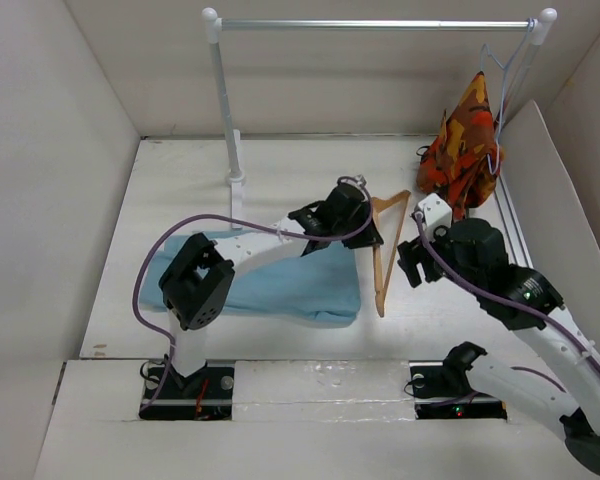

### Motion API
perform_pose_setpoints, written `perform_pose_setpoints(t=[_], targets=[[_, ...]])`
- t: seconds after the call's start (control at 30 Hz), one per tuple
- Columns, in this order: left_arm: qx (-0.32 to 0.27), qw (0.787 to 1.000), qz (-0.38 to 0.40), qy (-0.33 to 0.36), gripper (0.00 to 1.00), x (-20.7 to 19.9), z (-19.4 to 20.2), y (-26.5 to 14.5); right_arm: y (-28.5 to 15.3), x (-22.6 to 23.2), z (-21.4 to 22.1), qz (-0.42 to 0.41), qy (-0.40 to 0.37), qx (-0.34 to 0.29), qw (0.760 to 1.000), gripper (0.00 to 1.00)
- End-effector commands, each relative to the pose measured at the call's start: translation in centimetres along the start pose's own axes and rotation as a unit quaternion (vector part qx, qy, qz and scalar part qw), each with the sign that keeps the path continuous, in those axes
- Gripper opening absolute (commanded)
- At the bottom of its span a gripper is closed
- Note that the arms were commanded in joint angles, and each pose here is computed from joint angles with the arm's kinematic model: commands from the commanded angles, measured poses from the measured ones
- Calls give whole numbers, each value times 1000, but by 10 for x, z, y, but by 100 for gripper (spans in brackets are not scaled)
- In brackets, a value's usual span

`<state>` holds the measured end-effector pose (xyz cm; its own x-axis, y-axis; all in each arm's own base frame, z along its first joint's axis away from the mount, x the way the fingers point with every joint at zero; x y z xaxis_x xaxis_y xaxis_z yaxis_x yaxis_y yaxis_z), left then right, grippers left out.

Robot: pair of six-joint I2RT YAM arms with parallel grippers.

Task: Place the trousers on the hanger

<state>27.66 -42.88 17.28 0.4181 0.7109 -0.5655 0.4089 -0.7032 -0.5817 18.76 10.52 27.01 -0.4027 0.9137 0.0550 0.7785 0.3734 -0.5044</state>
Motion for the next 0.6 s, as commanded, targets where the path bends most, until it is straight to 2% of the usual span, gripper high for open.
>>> perform_pose_setpoints(t=[0.0,0.07,0.13,0.17,0.2,0.23,0.27,0.33,0.4,0.57], targets=[[-87,993,81,-9,0,-47,-29,-35,-18,18,-12,-68,12,6,998,76],[-79,994,72,-14,0,-43,-10,-35,-20,21,-13,-83,24,1,996,73],[-83,994,57,-33,0,-36,5,-36,-12,24,-1,-96,39,10,995,57],[-84,994,54,-37,0,-35,11,-37,-7,26,-2,-103,50,-2,993,44],[-88,994,51,-40,0,-38,21,-38,-4,33,2,-122,64,2,990,10],[-102,993,41,-46,0,-38,23,-43,8,33,18,-121,82,20,989,0],[-93,994,28,-56,0,-29,40,-41,15,34,15,-126,92,9,988,0],[-102,993,16,-62,0,-26,61,-46,33,38,32,-133,111,26,985,0],[-119,989,-6,-85,0,-19,69,-48,51,36,33,-128,135,20,982,0],[-109,987,-62,-103,0,19,105,-40,93,34,54,-125,160,38,979,2]])
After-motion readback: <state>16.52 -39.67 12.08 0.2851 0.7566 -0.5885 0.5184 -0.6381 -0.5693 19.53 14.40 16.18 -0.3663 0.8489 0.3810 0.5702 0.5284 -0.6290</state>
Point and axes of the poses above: each gripper's point midway between its finger pads, its own y axis out along the fingers, its own x axis along the line the jaws close on, z = x × y, the point moved 3 cm from there along -y, back along the fingers, and after that the axes turned 13 degrees about y, right-handed, at the moved point
